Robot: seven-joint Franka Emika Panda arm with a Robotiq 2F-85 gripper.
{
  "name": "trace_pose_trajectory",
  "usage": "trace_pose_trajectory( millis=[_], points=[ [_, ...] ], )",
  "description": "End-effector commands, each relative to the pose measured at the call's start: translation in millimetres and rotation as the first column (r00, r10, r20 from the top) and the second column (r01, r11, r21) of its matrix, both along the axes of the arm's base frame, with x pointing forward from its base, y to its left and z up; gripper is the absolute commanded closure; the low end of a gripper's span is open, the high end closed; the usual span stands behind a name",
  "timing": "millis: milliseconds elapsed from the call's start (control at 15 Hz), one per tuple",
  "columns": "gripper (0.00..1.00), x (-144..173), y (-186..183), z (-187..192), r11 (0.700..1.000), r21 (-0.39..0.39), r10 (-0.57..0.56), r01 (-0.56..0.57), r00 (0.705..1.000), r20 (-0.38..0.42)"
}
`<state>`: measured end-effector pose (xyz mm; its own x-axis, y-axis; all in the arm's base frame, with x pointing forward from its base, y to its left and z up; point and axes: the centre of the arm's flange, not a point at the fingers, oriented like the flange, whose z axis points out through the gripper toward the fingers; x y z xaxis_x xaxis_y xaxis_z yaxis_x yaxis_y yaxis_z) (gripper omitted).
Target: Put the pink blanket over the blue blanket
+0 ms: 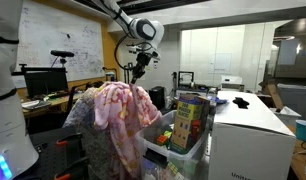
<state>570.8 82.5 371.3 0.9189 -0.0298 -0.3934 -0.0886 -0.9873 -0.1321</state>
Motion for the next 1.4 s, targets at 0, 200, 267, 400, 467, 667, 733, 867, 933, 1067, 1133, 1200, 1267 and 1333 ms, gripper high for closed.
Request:
trace_pose_trajectory(
  millis=[0,200,267,400,467,667,733,867,933,1067,1133,1200,1267,1333],
  points=[
    [1.0,-23,22,27,0.998,0.016,0.061,-0.062,0.997,0.05],
    [1.0,-31,43,50,0.991,0.055,0.115,-0.122,0.986,0.119],
    [1.0,-36,50,57,0.987,0.064,0.137,-0.147,0.98,0.142],
    [1.0,-46,64,67,0.977,0.079,0.182,-0.198,0.968,0.173],
    [1.0,-52,70,71,0.971,0.086,0.207,-0.225,0.961,0.184],
    [1.0,-73,89,76,0.947,0.102,0.278,-0.304,0.937,0.211],
    [1.0,-80,93,75,0.939,0.103,0.301,-0.328,0.929,0.216],
    [1.0,-95,103,73,0.92,0.103,0.349,-0.378,0.91,0.224],
    [1.0,-102,110,70,0.91,0.102,0.371,-0.401,0.9,0.228],
    [1.0,-110,125,66,0.899,0.102,0.393,-0.425,0.888,0.238],
    [1.0,-112,135,64,0.897,0.102,0.395,-0.429,0.885,0.247],
    [1.0,-112,146,64,0.896,0.112,0.388,-0.429,0.881,0.27],
    [1.0,-109,159,65,0.897,0.13,0.371,-0.421,0.881,0.292],
    [1.0,-106,170,66,0.896,0.156,0.352,-0.417,0.878,0.325]
  ],
)
